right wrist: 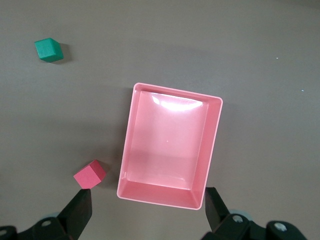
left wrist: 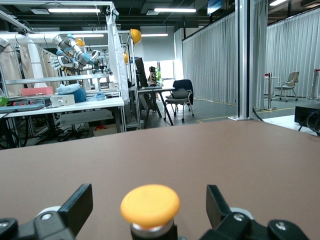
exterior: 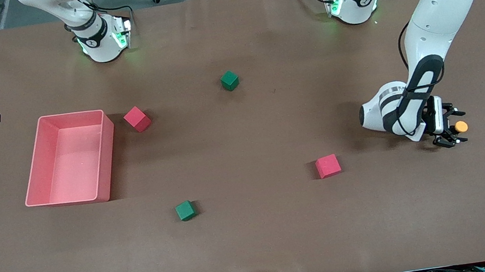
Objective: Place and upright button with both arms
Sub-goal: 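Lower the held button upright onto the table with the left gripper, then open the left gripper and lift it off the button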
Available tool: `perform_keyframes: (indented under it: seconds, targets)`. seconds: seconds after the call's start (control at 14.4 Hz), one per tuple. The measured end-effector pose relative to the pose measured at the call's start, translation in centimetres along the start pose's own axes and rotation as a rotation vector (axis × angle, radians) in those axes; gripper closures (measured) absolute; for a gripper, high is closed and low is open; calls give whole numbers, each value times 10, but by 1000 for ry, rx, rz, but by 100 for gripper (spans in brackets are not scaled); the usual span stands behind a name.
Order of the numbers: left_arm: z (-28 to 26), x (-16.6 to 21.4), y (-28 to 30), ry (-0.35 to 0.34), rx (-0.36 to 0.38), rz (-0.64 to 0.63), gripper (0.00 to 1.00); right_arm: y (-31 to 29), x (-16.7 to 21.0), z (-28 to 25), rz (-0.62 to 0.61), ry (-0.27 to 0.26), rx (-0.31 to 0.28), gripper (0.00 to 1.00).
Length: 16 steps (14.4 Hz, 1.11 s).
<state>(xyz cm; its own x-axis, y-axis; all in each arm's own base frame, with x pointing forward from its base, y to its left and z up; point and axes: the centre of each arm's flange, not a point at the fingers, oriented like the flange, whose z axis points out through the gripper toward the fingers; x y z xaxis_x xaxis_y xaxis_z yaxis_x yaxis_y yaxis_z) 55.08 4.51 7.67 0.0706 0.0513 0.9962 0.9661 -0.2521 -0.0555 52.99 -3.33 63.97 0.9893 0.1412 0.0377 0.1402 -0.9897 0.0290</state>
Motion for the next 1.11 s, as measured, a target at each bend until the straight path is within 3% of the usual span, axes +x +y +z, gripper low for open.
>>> perform_keyframes:
  seconds: [0.55,0.76,1.11]
  targets:
    - [1,80,29,19,8,79,0,0,2,4,0,-7,1,0]
    - [-5,121,50,-78,15,137,0,0,3,4,0,-5,0,0]
    - [-23,205,88,-303,31,254,0,0,3,0,-1,3,-1,0]
